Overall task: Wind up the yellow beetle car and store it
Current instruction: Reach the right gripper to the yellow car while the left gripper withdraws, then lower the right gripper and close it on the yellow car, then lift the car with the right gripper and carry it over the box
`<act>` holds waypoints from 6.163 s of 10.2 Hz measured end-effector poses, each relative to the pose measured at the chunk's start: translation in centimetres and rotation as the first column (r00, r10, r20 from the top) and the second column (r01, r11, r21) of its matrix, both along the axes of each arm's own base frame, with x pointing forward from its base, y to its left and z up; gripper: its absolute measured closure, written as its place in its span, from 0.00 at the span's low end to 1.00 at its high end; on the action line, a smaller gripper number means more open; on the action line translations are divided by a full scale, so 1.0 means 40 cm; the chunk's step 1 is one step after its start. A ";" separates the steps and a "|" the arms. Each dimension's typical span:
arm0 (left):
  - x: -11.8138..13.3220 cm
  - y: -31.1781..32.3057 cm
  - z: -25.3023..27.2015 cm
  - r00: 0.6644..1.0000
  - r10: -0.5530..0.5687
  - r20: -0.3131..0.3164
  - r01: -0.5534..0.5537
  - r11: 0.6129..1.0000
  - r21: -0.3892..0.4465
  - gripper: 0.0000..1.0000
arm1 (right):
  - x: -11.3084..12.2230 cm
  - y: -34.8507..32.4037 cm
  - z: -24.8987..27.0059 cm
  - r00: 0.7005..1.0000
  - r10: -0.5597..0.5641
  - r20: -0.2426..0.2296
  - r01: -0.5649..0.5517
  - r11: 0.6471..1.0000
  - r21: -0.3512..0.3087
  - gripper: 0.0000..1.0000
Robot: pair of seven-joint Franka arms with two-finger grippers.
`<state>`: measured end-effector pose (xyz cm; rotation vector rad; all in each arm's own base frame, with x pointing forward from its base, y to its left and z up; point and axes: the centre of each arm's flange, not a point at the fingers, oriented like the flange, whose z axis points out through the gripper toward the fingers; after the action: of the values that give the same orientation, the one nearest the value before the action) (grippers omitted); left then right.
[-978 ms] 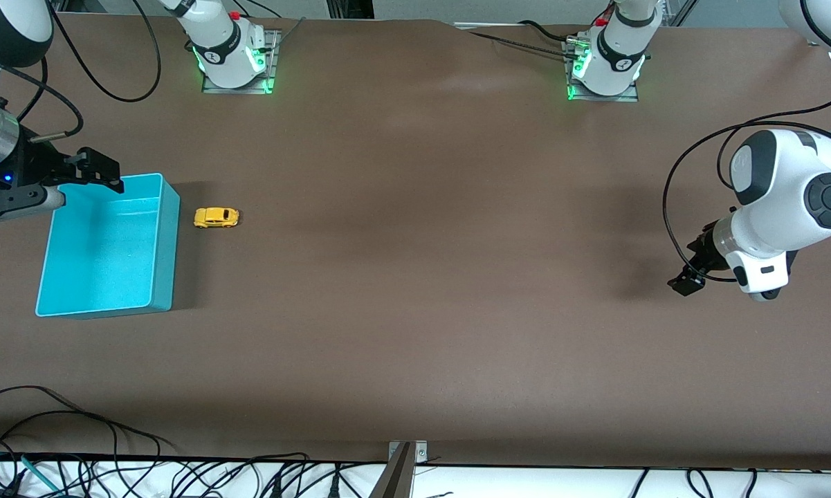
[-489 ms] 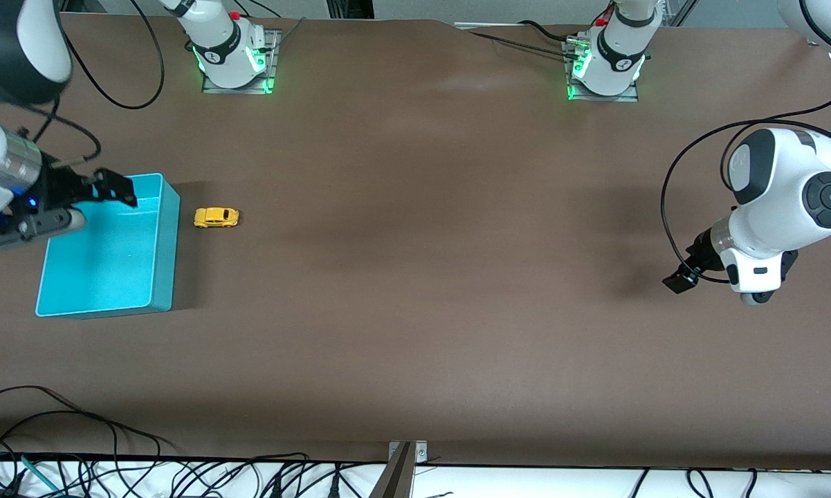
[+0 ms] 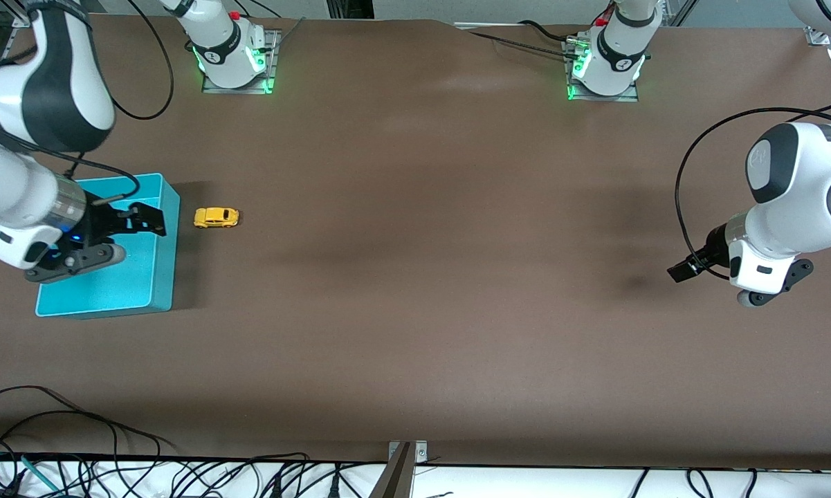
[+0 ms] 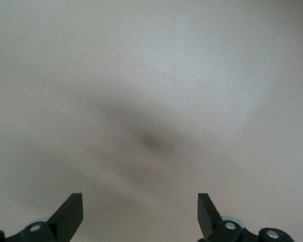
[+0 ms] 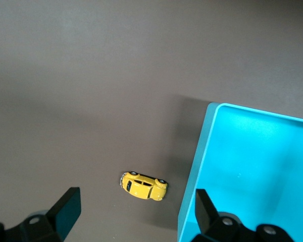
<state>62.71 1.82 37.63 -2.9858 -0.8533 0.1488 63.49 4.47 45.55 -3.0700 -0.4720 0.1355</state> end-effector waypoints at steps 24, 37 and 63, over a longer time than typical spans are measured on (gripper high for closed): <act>-0.034 -0.008 -0.018 0.984 -0.136 -0.114 0.134 0.991 -0.023 0.00 | -0.317 0.033 -0.496 0.448 0.886 0.118 -0.892 0.452 -0.008 0.00; -0.013 0.009 0.033 0.948 -0.310 -0.066 0.307 0.950 -0.047 0.00 | -0.435 -0.033 -0.661 0.262 0.953 0.151 -0.961 0.272 -0.053 0.00; -0.044 0.051 0.255 0.879 -0.473 -0.063 0.472 0.881 -0.041 0.00 | -0.480 -0.189 -0.306 0.049 0.995 0.088 -0.999 0.048 0.007 0.55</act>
<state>60.94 3.87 47.84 -3.0790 -0.0947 0.2476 44.27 -3.10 33.32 -1.9053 -2.4725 0.0266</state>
